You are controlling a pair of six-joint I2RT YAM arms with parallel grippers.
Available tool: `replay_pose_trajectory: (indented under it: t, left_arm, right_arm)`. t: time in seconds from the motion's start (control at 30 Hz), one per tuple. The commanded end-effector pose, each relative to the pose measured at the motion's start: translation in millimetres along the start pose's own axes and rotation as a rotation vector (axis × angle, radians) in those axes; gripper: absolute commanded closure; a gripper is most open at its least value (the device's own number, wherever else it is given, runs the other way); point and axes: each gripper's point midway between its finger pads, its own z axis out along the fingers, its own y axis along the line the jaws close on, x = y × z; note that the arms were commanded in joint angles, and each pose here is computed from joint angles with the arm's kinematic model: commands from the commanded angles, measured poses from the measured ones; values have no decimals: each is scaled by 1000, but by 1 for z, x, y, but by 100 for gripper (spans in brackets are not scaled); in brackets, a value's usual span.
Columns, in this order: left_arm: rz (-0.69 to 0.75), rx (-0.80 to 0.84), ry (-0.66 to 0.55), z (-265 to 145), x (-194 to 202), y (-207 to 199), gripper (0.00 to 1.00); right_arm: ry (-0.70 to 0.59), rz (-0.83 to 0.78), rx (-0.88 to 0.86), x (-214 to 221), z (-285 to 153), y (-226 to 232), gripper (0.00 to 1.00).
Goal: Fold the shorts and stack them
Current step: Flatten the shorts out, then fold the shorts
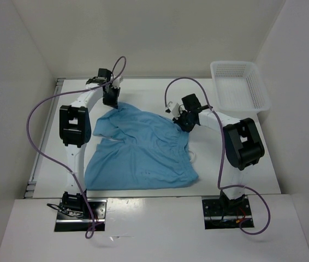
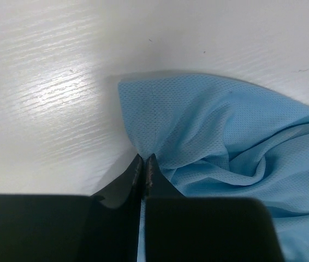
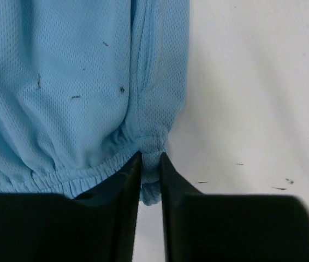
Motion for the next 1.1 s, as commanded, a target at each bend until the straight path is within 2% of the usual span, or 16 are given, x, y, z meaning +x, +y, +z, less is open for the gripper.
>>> replay_pose_trajectory:
  t: [0.0,0.07,0.13,0.37,0.6,0.73,0.77,0.87,0.9,1.07]
  left_arm:
    - [27,-25,-111,-38,-37,-3,100]
    - [35,-38,-160,-54,-52,-3,100]
    - [36,-57,-169,-60,-54,-1,100]
    - [40,-137,-290,-105,-91,10,100]
    - [23,-177,-380,-176,-107,19,100]
    - [-12,-181,-264,-177,-57,25,98]
    - [-24,-162,-182,-165,-22,21,96]
    - [-28,-148,-96,-163,26,11,94]
    - [-39,-141,-24,-152,56,10,94]
    - [-99,-131,42,-157,108,19,90]
  right_arm:
    - [0,-61,16,-6,0,-6,82]
    - [25,-70,32,0,7,-9,94]
    - [12,-74,68,-8,4,-19,100]
    - [-57,-106,153,-41,-15,-45,100]
    - [-149,-113,309,-78,-74,-74,100]
    - [-163,-114,319,-74,-88,-68,100]
    - [-157,-103,313,-66,-90,-62,100]
    - [-156,-109,316,-58,-98,-52,100]
    - [-160,-109,319,-57,-101,-51,100]
    - [-182,-139,301,-48,-112,-34,100]
